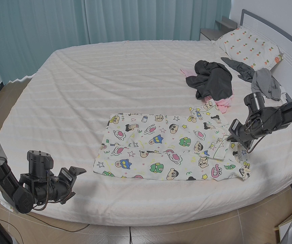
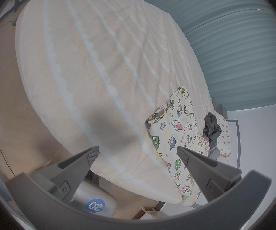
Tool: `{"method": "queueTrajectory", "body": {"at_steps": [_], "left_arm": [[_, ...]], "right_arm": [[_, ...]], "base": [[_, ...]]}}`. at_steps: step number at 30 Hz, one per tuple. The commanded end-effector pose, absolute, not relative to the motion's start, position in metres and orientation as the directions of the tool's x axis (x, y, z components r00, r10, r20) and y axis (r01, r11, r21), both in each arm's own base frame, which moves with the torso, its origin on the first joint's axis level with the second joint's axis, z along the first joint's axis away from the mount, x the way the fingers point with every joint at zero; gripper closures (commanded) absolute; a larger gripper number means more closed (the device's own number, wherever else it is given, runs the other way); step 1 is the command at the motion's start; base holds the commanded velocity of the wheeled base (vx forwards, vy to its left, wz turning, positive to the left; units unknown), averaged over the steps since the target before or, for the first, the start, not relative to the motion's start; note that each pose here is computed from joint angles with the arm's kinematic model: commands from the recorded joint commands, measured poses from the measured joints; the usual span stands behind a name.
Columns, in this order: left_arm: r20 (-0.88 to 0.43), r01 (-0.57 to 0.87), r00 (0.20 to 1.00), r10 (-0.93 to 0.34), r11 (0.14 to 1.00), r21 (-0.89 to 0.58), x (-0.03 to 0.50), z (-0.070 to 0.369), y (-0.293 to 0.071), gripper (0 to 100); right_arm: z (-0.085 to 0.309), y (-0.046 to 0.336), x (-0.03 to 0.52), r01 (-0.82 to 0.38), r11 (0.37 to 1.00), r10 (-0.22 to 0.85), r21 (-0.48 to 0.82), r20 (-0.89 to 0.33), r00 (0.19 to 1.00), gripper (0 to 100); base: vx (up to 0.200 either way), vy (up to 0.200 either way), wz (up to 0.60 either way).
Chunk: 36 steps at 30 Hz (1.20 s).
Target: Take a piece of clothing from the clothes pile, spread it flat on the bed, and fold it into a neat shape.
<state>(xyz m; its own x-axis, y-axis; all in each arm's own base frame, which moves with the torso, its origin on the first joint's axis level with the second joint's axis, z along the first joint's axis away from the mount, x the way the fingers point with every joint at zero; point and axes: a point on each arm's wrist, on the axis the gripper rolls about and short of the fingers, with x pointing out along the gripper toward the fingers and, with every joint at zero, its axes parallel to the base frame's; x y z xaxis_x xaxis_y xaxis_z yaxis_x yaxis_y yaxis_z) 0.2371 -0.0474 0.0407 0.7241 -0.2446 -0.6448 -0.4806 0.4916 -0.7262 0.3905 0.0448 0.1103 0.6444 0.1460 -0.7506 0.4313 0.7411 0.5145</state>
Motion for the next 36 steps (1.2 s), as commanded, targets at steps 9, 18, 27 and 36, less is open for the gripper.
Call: {"method": "queueTrajectory", "body": {"at_steps": [9, 18, 27, 36], "left_arm": [[-0.645, -0.481, 0.724, -0.245, 0.491, -0.726, 0.236, 0.041, -0.047, 0], [-0.65, -0.484, 0.719, -0.246, 0.492, -0.723, 0.234, 0.04, -0.047, 0], [-0.652, -0.486, 0.717, -0.247, 0.493, -0.721, 0.233, 0.04, -0.048, 0], [-0.654, -0.489, 0.716, -0.245, 0.494, -0.719, 0.233, 0.039, -0.048, 0]], "right_arm": [[0.109, 0.057, 0.326, 0.437, 0.773, 0.126, 0.46, -0.786, 0.605, 100], [0.065, 0.064, 0.293, 0.423, 0.755, 0.1, 0.502, -0.725, 0.681, 100], [0.032, 0.068, 0.272, 0.42, 0.725, 0.125, 0.546, -0.704, 0.699, 0], [0.063, 0.066, 0.238, 0.334, 0.706, 0.166, 0.624, -0.605, 0.779, 0]], "base": [[0.0, 0.0, 0.0], [0.0, 0.0, 0.0], [0.0, 0.0, 0.0], [0.0, 0.0, 0.0]]}}
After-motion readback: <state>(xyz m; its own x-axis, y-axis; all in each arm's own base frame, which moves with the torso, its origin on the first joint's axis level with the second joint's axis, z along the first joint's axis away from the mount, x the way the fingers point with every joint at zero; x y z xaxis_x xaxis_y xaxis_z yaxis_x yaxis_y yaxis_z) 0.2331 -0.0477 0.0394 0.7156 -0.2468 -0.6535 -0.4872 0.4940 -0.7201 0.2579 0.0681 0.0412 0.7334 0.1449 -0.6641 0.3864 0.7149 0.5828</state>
